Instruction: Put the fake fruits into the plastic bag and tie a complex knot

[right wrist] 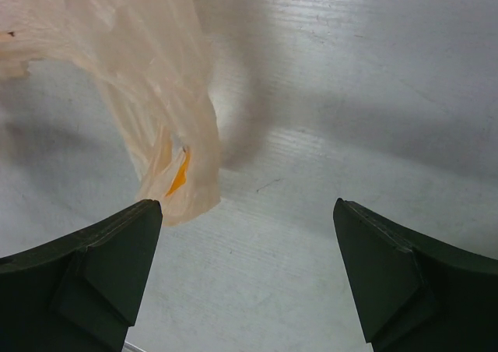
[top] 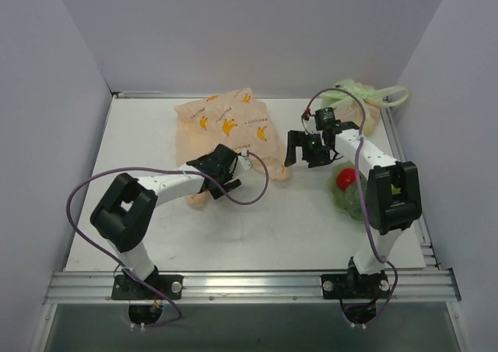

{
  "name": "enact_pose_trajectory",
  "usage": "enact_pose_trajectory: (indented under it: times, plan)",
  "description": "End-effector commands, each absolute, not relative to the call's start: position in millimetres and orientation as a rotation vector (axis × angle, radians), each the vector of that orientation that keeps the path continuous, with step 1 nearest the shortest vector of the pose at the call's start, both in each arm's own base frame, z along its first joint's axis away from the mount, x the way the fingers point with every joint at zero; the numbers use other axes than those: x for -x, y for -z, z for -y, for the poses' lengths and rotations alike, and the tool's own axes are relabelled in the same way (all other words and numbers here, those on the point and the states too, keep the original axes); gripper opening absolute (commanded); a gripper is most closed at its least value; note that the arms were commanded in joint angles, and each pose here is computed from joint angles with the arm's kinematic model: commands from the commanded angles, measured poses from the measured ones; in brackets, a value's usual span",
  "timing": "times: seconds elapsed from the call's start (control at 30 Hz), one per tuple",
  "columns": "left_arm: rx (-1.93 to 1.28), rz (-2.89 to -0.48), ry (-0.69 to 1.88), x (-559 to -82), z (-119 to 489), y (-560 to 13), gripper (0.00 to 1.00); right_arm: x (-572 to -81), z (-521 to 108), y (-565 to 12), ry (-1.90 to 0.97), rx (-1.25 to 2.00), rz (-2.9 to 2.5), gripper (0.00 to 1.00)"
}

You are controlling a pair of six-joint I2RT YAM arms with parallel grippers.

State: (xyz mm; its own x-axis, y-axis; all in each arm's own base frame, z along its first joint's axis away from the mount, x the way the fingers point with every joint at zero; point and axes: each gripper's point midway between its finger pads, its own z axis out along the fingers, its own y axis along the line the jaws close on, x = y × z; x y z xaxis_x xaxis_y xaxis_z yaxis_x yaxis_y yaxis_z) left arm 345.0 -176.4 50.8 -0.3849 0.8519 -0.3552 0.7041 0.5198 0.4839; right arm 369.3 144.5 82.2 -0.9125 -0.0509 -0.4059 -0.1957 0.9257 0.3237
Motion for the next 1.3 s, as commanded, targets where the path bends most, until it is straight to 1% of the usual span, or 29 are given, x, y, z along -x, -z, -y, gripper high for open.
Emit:
enact_pose_trajectory:
  times: [0.0, 0.03, 0.07, 0.1, 0.13, 0.17, 0.2, 0.23, 0.27, 0.3, 0.33, 0.37, 0.4, 0.57, 0.6, 0.63, 0.67, 0.7, 0.73, 0.77, 0.83, 0.9, 0.93, 1.0, 1.03, 1.13, 1.17, 1.23, 1.27]
  plan:
    - [-1.165, -2.098, -0.452, -378, 176, -67, 0.93, -382, -149, -68, -0.507, 0.127, -2.695, 0.99]
    - [-1.177, -2.099, -0.464, -379, 174, -65, 0.88, -383, -151, -66, -0.518, 0.130, -2.697, 0.96]
    - [-1.184, -2.103, -0.472, -381, 174, -63, 0.82, -384, -152, -58, -0.517, 0.131, -2.714, 0.88]
    - [-1.189, -2.110, -0.470, -381, 173, -61, 0.61, -384, -152, -55, -0.516, 0.132, -2.722, 0.83]
    - [-1.200, -2.117, -0.470, -380, 173, -60, 0.51, -388, -150, -55, -0.495, 0.134, -2.718, 0.77]
    - [-1.202, -2.124, -0.473, -380, 173, -63, 0.45, -389, -148, -51, -0.483, 0.135, -2.725, 0.60]
    - [-1.194, -2.129, -0.467, -380, 173, -67, 0.28, -390, -148, -50, -0.477, 0.149, -2.725, 0.53]
    - [-1.193, -2.142, -0.418, -377, 177, -69, 0.22, -392, -148, -50, -0.472, 0.154, -2.721, 0.46]
    - [-1.191, -2.149, -0.393, -373, 178, -80, 0.14, -394, -146, -52, -0.453, 0.157, -2.714, 0.27]
    - [-1.183, -2.155, -0.366, -370, 180, -85, 0.04, -395, -145, -53, -0.449, 0.167, -2.708, 0.17]
    - [-1.175, -2.172, -0.288, -363, 187, -89, 0.00, -396, -145, -56, -0.443, 0.192, -2.700, 0.10]
    - [-1.182, -2.194, -0.237, -352, 186, -100, 0.00, -399, -142, -61, -0.416, 0.198, -2.682, 0.00]
    - [-1.169, -2.192, -0.188, -349, 190, -111, 0.00, -402, -141, -64, -0.408, 0.205, -2.669, 0.00]
    - [-1.060, -2.261, 0.201, -306, 199, -158, 0.00, -410, -141, -103, -0.309, 0.391, -2.543, 0.00]
    - [-0.998, -2.279, 0.284, -302, 202, -168, 0.00, -414, -141, -114, -0.286, 0.391, -2.515, 0.02]
    - [-0.961, -2.287, 0.340, -299, 203, -175, 0.00, -415, -142, -132, -0.278, 0.420, -2.472, 0.09]
    - [-0.937, -2.288, 0.454, -290, 208, -185, 0.00, -415, -144, -143, -0.285, 0.427, -2.447, 0.42]
    - [-0.832, -2.320, 0.512, -292, 203, -192, 0.00, -418, -147, -162, -0.305, 0.413, -2.415, 0.66]
    - [-0.784, -2.313, 0.560, -293, 203, -202, 0.00, -416, -148, -186, -0.327, 0.395, -2.368, 0.82]
    - [-0.748, -2.310, 0.612, -292, 205, -210, 0.00, -413, -150, -201, -0.357, 0.361, -2.347, 1.00]
    - [-0.614, -2.317, 0.705, -297, 207, -226, 0.00, -405, -148, -248, -0.446, 0.255, -2.264, 1.00]
    - [-0.497, -2.328, 0.782, -300, 209, -235, 0.00, -397, -138, -275, -0.531, 0.125, -2.222, 1.00]
    - [-0.456, -2.325, 0.804, -302, 209, -240, 0.00, -382, -139, -293, -0.608, 0.111, -2.180, 1.00]
    - [-0.351, -2.303, 0.892, -308, 215, -254, 0.00, -370, -129, -308, -0.710, -0.001, -2.153, 1.00]
    - [-0.308, -2.293, 0.926, -312, 215, -259, 0.00, -353, -129, -309, -0.766, -0.018, -2.149, 1.00]
    - [-0.183, -2.203, 1.047, -327, 223, -286, 0.00, -326, -127, -309, -0.865, -0.085, -2.113, 0.99]
    - [-0.156, -2.184, 1.073, -329, 224, -292, 0.00, -314, -132, -283, -0.920, -0.104, -2.166, 0.97]
    - [-0.090, -2.138, 1.137, -334, 229, -306, 0.00, -299, -139, -276, -1.006, -0.151, -2.176, 0.95]
    - [-0.076, -2.116, 1.163, -335, 230, -312, 0.00, -287, -144, -253, -1.071, -0.197, -2.240, 0.95]
